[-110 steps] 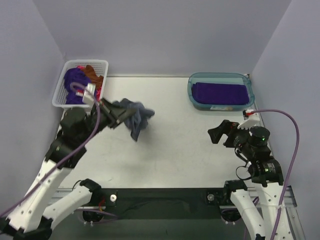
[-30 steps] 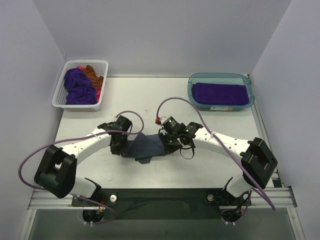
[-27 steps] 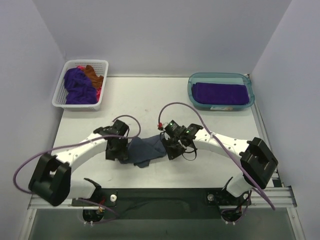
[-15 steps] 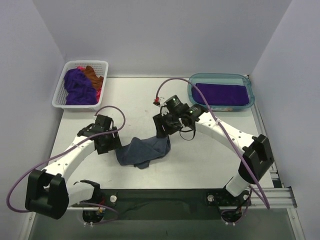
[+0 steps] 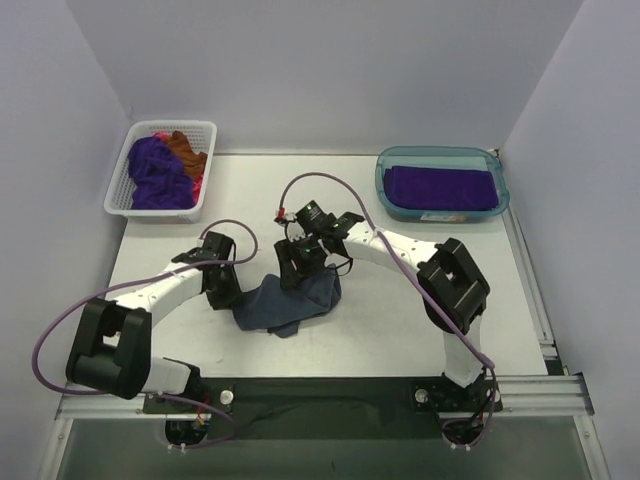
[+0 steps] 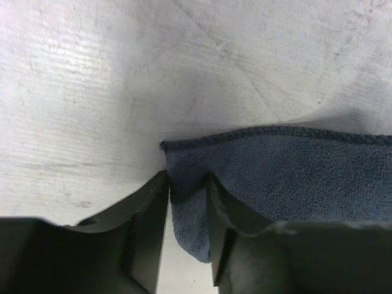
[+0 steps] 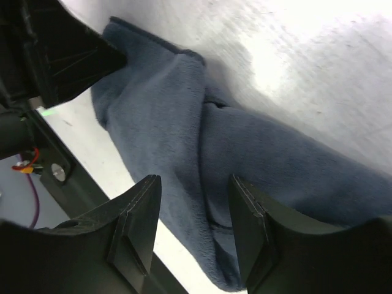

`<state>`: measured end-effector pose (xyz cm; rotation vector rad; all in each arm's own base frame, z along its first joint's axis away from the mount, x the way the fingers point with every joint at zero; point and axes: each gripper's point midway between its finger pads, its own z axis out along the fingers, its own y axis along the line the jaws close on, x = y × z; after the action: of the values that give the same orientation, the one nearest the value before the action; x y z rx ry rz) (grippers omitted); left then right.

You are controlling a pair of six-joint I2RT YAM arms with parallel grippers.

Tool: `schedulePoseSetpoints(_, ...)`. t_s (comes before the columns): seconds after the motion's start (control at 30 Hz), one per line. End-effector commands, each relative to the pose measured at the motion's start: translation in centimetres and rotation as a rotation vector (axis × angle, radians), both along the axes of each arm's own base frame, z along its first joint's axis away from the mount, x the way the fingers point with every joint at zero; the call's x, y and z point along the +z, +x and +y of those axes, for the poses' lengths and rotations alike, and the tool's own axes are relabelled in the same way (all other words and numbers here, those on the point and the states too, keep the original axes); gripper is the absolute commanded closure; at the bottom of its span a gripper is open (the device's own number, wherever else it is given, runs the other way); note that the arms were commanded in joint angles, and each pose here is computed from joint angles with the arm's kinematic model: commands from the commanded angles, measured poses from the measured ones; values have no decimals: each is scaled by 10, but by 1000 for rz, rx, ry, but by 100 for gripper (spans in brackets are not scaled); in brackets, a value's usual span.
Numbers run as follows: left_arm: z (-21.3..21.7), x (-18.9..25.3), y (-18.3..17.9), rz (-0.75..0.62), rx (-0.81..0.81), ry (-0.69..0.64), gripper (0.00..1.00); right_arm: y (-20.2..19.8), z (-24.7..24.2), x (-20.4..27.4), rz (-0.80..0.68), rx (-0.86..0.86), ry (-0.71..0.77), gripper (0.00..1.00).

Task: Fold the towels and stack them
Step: Flatten out the crumpled towel

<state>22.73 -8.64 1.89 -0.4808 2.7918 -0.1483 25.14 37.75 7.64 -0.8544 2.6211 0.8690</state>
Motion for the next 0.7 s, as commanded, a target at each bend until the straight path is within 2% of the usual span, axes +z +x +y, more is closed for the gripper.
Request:
schedulePoseSetpoints(0.0,-9,-3,15,-33,21,-35,62,-11,19,13,28,20,94,53)
schedulePoseSetpoints(0.07,-11,-6,14,-19,17,-34,73,-14,20,10,41,19,99,55)
schedulePoseSetpoints(0.1,-11,-7,13,-18,13,-32,84,-16,21,9,43,20,101,56)
schedulePoseSetpoints(0.2,-11,0,14,-44,7,-26,92,-18,22,4,62,18,106,59)
schedulePoseSetpoints(0.27,-9,7,14,-61,5,-14,95,-19,21,-1,74,13,99,61)
schedulePoseSetpoints(0.33,-6,18,18,-96,-1,-3,97,-20,19,-4,76,10,94,69)
schedulePoseSetpoints(0.37,-4,21,17,-96,-1,7,98,-20,19,-1,66,13,97,74)
schedulePoseSetpoints(0.4,-3,30,23,-124,2,17,99,-18,17,-1,49,9,91,86)
schedulePoseSetpoints(0.47,1,46,26,-152,-12,39,100,-11,13,14,-7,10,102,97)
schedulePoseSetpoints(0.5,1,66,40,-205,-10,46,100,-7,10,20,-30,4,99,100)
schedulePoseSetpoints(0.6,2,108,53,-292,-41,69,100,18,-12,60,-177,-39,83,100)
schedulePoseSetpoints(0.63,-5,142,67,-375,-65,59,100,31,-25,83,-266,-82,70,100)
schedulePoseSetpoints(0.67,-7,157,69,-401,-80,62,100,39,-30,103,-326,-91,76,100)
